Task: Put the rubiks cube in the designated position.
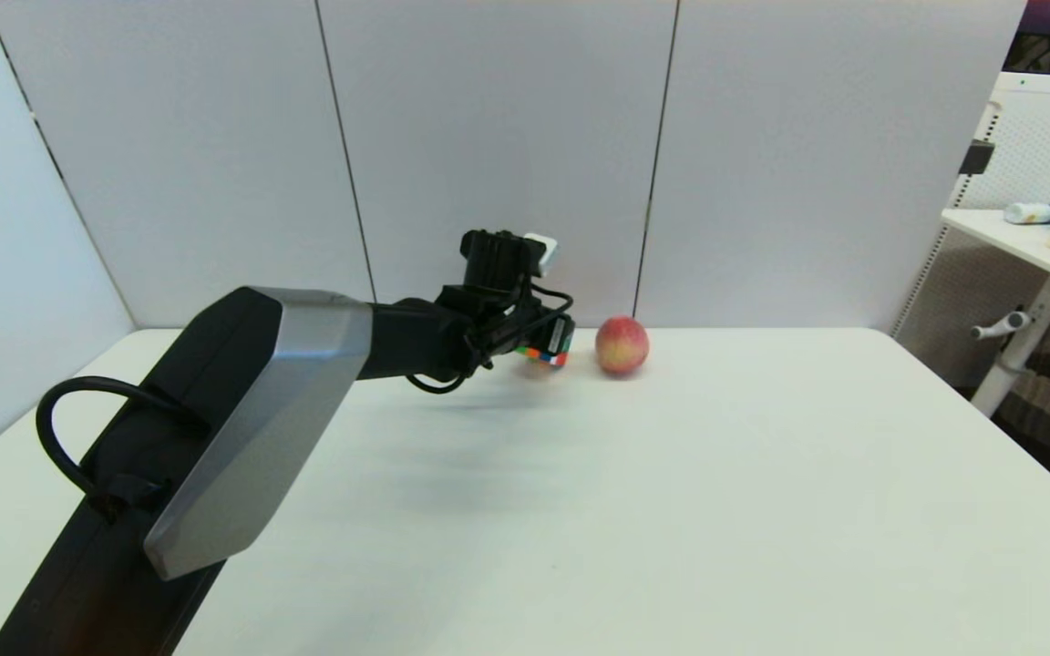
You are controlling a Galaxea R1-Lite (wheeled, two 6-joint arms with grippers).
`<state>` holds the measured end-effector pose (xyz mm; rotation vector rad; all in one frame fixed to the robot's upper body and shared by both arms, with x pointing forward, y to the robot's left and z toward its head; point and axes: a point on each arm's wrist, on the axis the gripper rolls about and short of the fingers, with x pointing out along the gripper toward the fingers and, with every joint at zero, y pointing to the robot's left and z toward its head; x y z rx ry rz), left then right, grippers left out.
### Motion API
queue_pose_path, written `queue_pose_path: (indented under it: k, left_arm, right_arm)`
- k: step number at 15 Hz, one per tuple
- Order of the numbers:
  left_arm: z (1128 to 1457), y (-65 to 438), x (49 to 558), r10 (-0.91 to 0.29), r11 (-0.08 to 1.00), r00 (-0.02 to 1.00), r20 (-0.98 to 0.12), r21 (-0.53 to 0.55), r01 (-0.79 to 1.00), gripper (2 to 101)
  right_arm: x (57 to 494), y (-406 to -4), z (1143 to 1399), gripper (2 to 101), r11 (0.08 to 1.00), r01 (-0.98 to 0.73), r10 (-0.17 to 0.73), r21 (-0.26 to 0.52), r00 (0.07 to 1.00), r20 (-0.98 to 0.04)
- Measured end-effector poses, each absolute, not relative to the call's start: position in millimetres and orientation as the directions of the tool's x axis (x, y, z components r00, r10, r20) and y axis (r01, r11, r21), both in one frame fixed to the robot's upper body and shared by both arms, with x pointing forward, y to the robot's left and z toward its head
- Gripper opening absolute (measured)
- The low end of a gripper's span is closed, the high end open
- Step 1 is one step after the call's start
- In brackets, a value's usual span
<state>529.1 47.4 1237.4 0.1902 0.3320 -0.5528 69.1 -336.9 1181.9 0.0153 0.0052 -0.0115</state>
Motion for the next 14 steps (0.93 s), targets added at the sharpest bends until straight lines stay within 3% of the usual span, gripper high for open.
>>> queue_pose_path:
  k: [7,9,14]
  left_arm:
    - [1256,50,525,-0.486,0.835,0.812,-0.324,0.1,0.54,84.3]
    - [1287,57,516,-0.484,0.841,0.83,-0.277,0.115,0.529,87.2]
    - [1420,122,454,-0.364,0.909,0.92,-0.145,0.161,0.385,92.3]
  right_arm:
    - [69,-337,1182,98.0,1.0,0.012,-0.011,0.015,1.0,-0.005]
    - [69,-337,1182,98.0,1.0,0.011,-0.011,0.015,1.0,-0.005]
    - [69,-337,1182,98.0,1.0,0.012,-0.011,0.015,1.0,-0.005]
